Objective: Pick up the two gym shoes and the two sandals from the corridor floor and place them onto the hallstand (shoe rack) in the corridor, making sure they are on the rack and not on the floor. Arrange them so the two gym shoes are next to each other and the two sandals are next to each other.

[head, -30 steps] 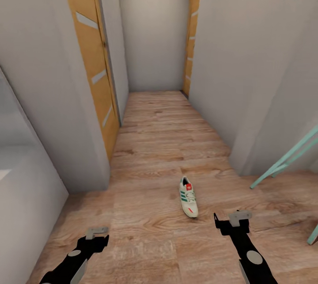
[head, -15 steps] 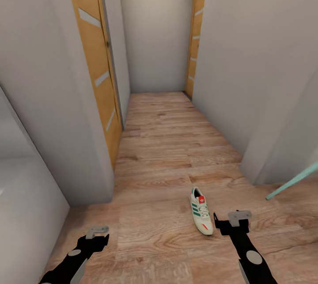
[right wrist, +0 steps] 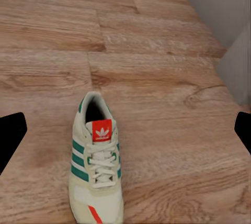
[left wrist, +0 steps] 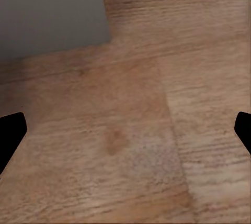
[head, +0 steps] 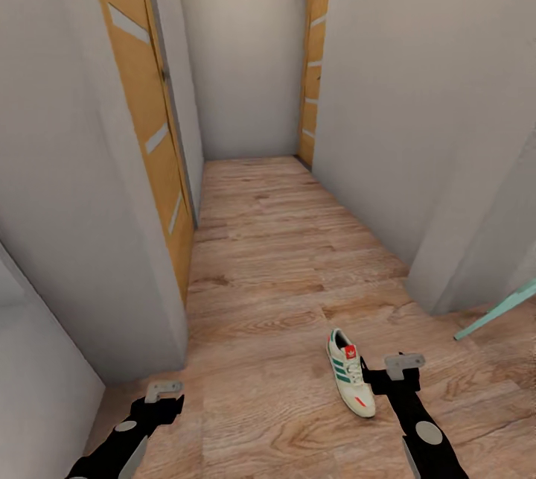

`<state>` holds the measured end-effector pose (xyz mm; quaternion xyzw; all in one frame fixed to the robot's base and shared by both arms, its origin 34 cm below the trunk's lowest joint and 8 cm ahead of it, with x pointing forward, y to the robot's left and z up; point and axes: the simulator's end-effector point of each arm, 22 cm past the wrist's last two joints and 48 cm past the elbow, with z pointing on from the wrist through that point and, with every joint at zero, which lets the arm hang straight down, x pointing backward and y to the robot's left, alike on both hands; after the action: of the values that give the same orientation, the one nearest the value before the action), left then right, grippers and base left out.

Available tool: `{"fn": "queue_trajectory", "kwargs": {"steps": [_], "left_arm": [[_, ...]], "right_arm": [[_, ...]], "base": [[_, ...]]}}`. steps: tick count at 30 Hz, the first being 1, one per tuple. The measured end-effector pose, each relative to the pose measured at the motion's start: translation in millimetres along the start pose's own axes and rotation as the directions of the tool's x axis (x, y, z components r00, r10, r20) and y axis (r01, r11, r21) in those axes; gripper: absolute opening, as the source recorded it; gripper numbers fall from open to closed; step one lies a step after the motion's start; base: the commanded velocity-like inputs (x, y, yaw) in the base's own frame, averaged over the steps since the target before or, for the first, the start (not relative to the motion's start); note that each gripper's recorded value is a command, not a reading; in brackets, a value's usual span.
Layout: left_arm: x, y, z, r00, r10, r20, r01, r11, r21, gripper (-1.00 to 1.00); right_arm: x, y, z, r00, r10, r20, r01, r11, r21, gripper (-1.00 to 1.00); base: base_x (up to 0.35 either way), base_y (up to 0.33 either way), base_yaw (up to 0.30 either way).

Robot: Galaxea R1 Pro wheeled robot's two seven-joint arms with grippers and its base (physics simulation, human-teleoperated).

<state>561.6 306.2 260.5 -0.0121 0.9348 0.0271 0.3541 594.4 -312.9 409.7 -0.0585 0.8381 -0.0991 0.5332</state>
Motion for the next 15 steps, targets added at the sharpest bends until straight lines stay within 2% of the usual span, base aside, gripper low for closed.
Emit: {"fn": "queue_trajectory", "kwargs": {"steps": [10, 15], "left_arm": [[-1.6, -0.7, -0.7, 1.0, 0.003, 0.004, -0.003, 1.0, 0.001, 1.0], [-2.0, -0.8, -1.0, 1.0, 0.004, 0.005, -0.004, 1.0, 0.002, 1.0]], "right_arm": [[-2.1, -1.1, -0.4, 1.0, 0.001, 0.004, -0.001, 1.0, 0.002, 1.0], [-2.8, -1.2, -0.5, 1.0, 0.001, 0.006, -0.001, 1.0, 0.002, 1.0]], "base": [[0.315, 0.106, -0.296], [0.145, 0.019, -0.298]]}}
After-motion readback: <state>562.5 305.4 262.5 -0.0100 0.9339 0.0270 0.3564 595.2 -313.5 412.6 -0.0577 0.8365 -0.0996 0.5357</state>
